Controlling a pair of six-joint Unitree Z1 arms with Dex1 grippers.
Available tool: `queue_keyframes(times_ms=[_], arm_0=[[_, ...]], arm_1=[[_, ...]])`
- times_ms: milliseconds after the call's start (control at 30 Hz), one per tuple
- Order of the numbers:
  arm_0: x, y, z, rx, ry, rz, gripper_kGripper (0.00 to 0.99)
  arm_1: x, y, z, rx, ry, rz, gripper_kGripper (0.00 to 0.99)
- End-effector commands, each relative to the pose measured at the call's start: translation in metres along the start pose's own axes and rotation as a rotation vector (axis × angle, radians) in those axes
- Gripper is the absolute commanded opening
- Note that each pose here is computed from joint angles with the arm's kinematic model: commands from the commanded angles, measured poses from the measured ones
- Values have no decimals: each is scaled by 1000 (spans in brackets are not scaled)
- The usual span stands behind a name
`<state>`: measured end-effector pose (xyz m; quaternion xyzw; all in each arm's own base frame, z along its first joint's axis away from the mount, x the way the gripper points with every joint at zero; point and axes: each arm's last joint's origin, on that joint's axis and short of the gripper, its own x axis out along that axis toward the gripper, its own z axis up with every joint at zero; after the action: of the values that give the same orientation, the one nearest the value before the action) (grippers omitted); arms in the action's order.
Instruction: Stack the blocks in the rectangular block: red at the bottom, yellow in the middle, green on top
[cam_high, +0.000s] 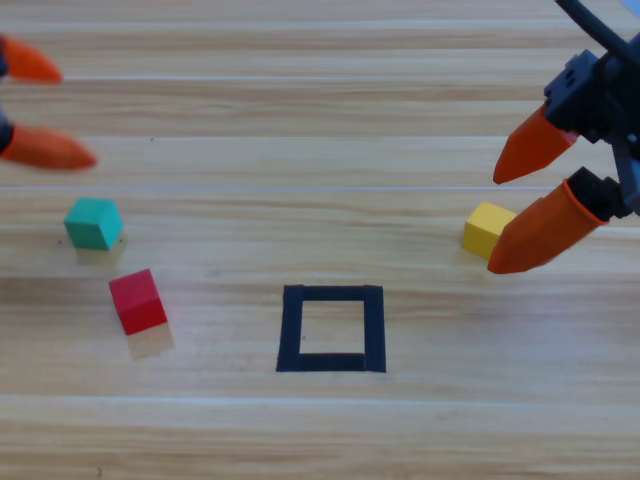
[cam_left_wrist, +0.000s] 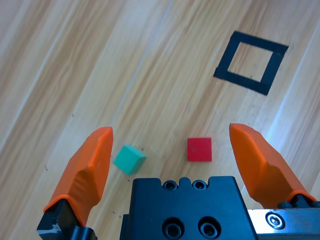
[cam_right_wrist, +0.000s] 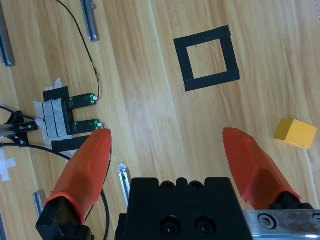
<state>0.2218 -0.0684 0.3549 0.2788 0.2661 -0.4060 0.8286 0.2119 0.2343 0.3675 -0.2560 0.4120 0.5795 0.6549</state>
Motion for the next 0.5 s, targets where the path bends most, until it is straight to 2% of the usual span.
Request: queue_keyframes(times_ms=[33, 267, 433, 500], arm_0=[[3, -22, 38, 98, -54, -111, 990], [14, -67, 54, 166, 14, -166, 990], [22, -77, 55, 175, 28, -186, 990], [22, -79, 58, 183, 24, -185, 990]], arm_1=[[5, 6, -1, -2, 28, 4, 980], [5, 7, -2, 7, 33, -4, 980], [0, 9, -4, 2, 26, -18, 980], [-1, 7, -3, -2, 33, -53, 980]])
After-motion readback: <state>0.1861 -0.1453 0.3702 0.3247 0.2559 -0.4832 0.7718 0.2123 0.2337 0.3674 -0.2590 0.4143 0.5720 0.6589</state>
